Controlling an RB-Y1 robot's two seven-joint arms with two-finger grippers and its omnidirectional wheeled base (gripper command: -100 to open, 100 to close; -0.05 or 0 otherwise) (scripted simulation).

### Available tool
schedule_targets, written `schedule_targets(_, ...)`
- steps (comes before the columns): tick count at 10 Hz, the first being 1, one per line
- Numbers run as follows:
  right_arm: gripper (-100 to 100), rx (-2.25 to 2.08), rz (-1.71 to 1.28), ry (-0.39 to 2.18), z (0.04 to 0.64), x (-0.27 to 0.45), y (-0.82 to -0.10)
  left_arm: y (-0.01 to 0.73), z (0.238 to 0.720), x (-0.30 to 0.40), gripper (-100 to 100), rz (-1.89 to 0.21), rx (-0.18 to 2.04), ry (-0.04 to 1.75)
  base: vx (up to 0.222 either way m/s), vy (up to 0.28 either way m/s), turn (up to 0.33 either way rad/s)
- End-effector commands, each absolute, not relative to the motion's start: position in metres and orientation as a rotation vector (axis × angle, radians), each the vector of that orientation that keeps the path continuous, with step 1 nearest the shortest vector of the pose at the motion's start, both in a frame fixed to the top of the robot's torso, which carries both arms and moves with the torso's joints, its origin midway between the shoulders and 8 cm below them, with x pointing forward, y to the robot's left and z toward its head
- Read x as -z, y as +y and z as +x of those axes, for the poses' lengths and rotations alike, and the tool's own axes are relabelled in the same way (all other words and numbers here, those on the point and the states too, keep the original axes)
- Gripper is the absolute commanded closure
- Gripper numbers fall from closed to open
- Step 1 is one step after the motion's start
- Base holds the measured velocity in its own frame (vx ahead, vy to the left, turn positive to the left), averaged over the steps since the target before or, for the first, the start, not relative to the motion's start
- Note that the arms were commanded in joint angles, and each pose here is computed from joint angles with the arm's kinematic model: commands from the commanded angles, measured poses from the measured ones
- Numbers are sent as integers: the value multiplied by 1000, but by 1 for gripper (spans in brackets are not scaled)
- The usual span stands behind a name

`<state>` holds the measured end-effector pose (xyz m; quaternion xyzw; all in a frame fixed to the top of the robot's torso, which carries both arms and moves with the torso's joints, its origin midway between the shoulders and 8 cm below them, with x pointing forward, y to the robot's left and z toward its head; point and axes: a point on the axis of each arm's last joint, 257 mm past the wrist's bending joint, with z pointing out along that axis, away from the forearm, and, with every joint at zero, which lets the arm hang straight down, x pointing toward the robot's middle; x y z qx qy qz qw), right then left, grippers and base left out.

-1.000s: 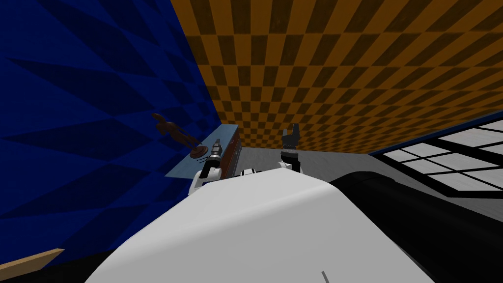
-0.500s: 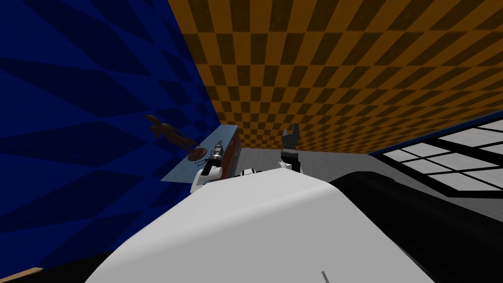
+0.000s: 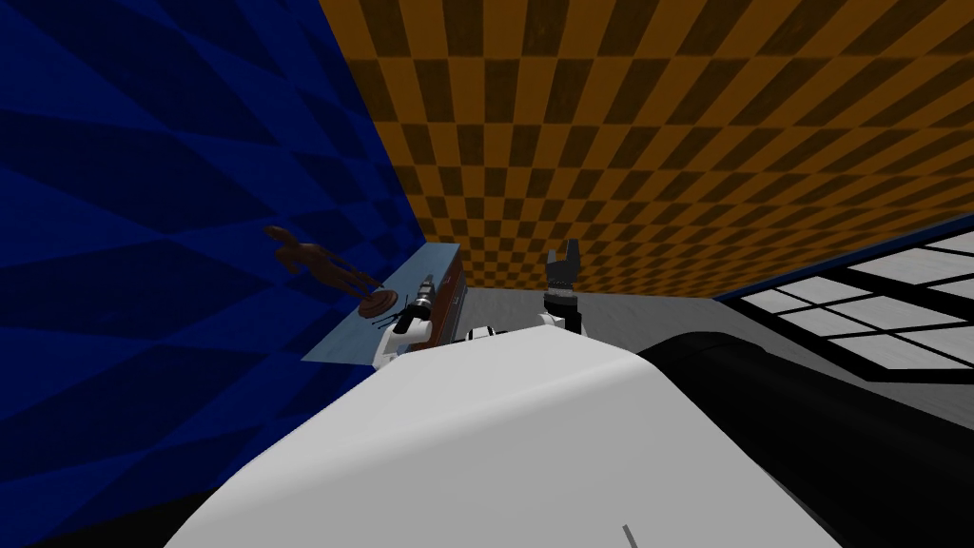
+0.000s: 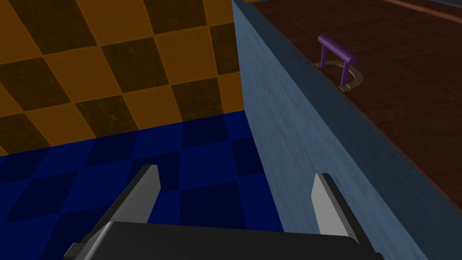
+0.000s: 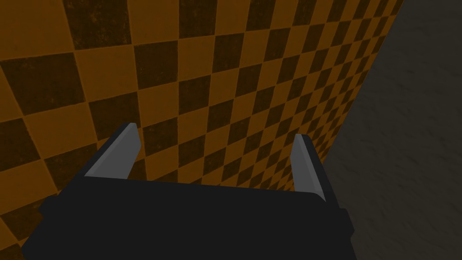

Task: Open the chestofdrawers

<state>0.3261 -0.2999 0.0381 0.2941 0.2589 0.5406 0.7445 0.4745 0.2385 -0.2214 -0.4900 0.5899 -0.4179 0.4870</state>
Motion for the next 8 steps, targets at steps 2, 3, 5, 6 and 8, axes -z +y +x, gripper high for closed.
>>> schedule_targets(2, 0, -1184, 644, 567, 326, -38, -300, 237, 476, 241, -100, -1252, 987, 1490, 41, -5, -11)
schedule_targets(3, 0, -1184, 644, 567, 326, -38, -300, 236, 477, 251, -100, -1283, 973, 1519, 44, -7, -13)
schedule_targets(5, 0, -1184, 644, 567, 326, -38, -300, 234, 477, 264, -100, -1320, 952, 1554, 52, -7, -19)
schedule_targets(6, 0, -1184, 644, 567, 326, -38, -300, 232, 477, 272, -100, -1347, 940, 1578, 78, -13, -18)
schedule_targets(8, 0, -1184, 644, 567, 326, -38, -300, 231, 476, 284, -100, -1381, 919, 1611, 32, -6, -4)
